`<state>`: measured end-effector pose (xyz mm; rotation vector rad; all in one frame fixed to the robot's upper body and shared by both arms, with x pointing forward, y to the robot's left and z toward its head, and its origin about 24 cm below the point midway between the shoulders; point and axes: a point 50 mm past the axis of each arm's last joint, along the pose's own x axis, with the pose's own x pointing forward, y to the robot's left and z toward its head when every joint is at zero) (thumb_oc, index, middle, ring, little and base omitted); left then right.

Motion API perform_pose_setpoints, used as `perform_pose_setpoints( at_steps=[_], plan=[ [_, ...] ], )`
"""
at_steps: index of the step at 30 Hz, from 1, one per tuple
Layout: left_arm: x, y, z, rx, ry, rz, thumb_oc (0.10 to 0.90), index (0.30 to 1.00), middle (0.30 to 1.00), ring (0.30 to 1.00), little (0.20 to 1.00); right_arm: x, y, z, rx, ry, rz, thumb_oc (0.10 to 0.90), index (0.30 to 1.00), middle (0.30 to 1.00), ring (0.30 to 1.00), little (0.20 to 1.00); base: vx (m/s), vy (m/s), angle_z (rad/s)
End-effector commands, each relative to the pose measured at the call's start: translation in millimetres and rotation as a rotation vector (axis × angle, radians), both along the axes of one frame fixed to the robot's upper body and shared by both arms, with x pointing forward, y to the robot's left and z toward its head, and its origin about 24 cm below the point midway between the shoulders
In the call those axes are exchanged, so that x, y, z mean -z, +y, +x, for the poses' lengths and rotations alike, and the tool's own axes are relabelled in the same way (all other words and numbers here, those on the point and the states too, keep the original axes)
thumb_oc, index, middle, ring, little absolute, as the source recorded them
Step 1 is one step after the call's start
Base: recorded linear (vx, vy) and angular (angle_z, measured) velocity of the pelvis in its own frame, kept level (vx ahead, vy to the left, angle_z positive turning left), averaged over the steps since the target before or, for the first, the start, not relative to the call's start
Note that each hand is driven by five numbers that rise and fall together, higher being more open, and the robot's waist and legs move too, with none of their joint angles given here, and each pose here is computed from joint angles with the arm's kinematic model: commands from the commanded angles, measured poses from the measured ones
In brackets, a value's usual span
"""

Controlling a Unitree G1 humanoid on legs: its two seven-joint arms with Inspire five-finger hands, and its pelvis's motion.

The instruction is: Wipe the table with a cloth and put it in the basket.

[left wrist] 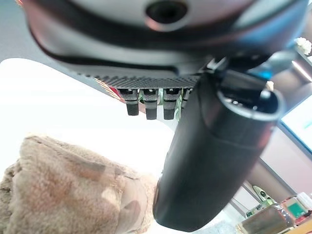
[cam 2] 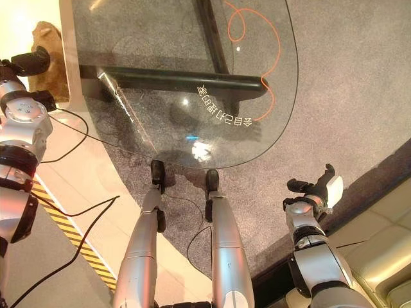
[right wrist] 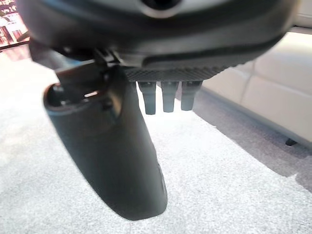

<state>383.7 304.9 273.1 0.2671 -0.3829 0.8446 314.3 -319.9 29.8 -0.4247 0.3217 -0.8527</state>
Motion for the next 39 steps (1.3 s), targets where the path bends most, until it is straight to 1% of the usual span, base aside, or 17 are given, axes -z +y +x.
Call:
perform_pose_setpoints(
  at_steps=[1,7,14,17,20,21,24,26,29,33,37,38,39],
  plan=[
    [-60,31,-29,-0.173,-0.225,0.031,0.8,0.9,0.9,0.9,0.9,7,-24,-23,0.077,0.034,-0.072,0.8,0.9,0.9,0.9,0.9,0.0,0.0,0.0],
    [-61,32,-30,-0.186,-0.238,0.026,0.8,0.9,0.9,0.9,0.9,6,-22,-21,0.072,0.03,-0.073,0.8,0.9,0.9,0.9,0.9,0.0,0.0,0.0],
    [-59,32,-30,-0.166,-0.249,0.005,0.8,0.9,0.9,0.9,0.9,11,-18,-23,0.064,0.038,-0.066,0.8,0.9,0.9,0.9,0.9,-0.01,-0.015,0.0],
    [-61,32,-31,-0.136,-0.287,-0.003,0.8,0.9,0.9,0.9,0.9,15,-17,-25,0.06,0.048,-0.062,0.8,0.9,0.9,0.9,0.9,-0.01,-0.042,0.01],
    [-62,33,-38,-0.074,-0.421,-0.084,0.8,0.9,0.9,0.9,0.9,25,-16,-32,0.071,0.077,-0.042,0.8,0.9,0.9,0.9,0.9,-0.03,-0.085,0.01],
    [-62,34,-39,-0.07,-0.436,-0.094,0.8,0.9,0.9,0.9,0.9,26,-16,-32,0.074,0.077,-0.039,0.8,0.9,0.9,0.9,0.9,-0.02,-0.082,0.0],
    [-52,43,-46,-0.038,-0.504,-0.154,0.8,0.9,0.9,0.9,0.9,37,-18,-44,0.092,0.115,-0.016,0.8,0.9,0.9,0.9,0.9,0.0,-0.077,-0.03],
    [-44,48,-49,-0.034,-0.516,-0.167,0.8,0.9,0.9,0.9,0.9,42,-21,-50,0.101,0.141,-0.004,0.8,0.9,0.9,0.9,0.9,0.01,-0.071,-0.11],
    [-19,57,-52,0.002,-0.469,-0.185,0.8,0.9,0.9,0.9,0.9,55,-29,-69,0.11,0.218,0.014,0.8,0.9,0.9,0.9,0.9,0.04,-0.072,-0.12],
    [27,67,-58,0.05,-0.344,-0.191,0.8,0.9,0.9,0.9,0.9,81,-31,-102,0.111,0.316,0.062,0.8,0.9,0.9,0.9,0.9,0.06,-0.096,0.01],
    [93,78,-73,0.072,-0.189,-0.276,0.8,0.9,0.9,0.9,0.9,105,-26,-133,0.079,0.427,0.097,0.8,0.9,0.9,0.9,0.9,0.05,-0.048,0.07],
    [102,79,-76,0.074,-0.168,-0.29,0.8,0.9,0.9,0.9,0.9,108,-25,-136,0.076,0.443,0.104,0.8,0.9,0.9,0.9,0.9,0.09,-0.029,0.09],
    [124,80,-81,0.084,-0.115,-0.334,0.8,0.9,0.9,0.9,0.9,114,-23,-144,0.068,0.477,0.116,0.8,0.9,0.9,0.9,0.9,0.1,-0.021,0.14]
  ],
)
